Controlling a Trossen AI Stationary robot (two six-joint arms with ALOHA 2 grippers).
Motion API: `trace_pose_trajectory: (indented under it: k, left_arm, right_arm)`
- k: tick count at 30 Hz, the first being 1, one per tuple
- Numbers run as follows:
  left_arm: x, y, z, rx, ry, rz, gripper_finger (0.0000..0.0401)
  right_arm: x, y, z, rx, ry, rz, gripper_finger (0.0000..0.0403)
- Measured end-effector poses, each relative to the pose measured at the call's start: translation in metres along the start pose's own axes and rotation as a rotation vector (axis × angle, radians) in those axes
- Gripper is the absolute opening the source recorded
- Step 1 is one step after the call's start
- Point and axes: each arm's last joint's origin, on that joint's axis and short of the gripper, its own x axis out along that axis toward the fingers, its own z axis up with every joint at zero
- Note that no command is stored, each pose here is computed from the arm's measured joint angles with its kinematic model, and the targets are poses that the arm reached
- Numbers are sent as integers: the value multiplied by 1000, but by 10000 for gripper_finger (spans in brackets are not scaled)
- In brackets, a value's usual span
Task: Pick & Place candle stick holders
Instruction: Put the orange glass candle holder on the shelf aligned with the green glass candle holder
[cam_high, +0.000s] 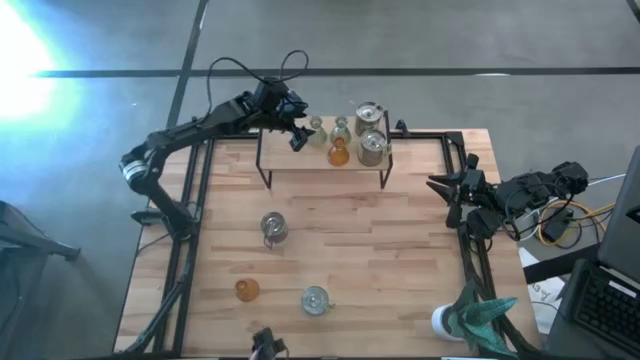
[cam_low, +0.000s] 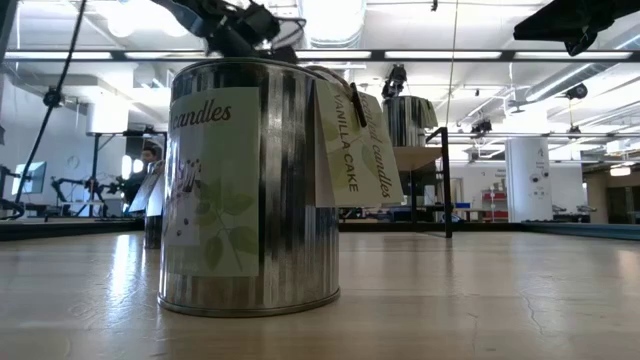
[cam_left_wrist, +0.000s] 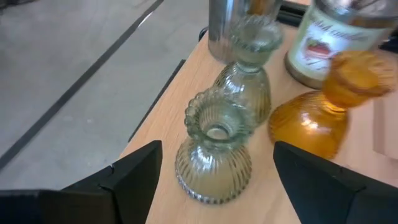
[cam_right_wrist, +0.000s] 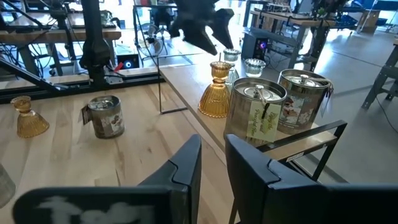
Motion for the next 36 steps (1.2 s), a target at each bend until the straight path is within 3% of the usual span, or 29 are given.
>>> trace_pose_trajectory:
  k: [6,14,20,24,29,33,36]
  left_arm:
    - [-47,-13,2,-22,27,-74,310]
    - [-113,-67,-4,-8,69,-515,310]
    - [-151,-107,-7,116,35,-653,310]
    - [-160,-136,-19,199,61,-702,310]
    - [-161,-167,-50,290,190,-779,310]
    - [-161,-183,-75,277,358,-819,309]
    - [-160,-187,-92,223,505,-783,309]
  right_arm:
    - [0,0,0,0,0,0,81]
    - [0,0,0,1,0,0,92]
    - [0,0,0,0,0,0,90]
    - [0,0,0,0,0,0,82]
    - [0,0,0,-1,0,0,71]
    - [0,0,0,-1,0,0,65]
    - [0,0,0,-1,0,0,63]
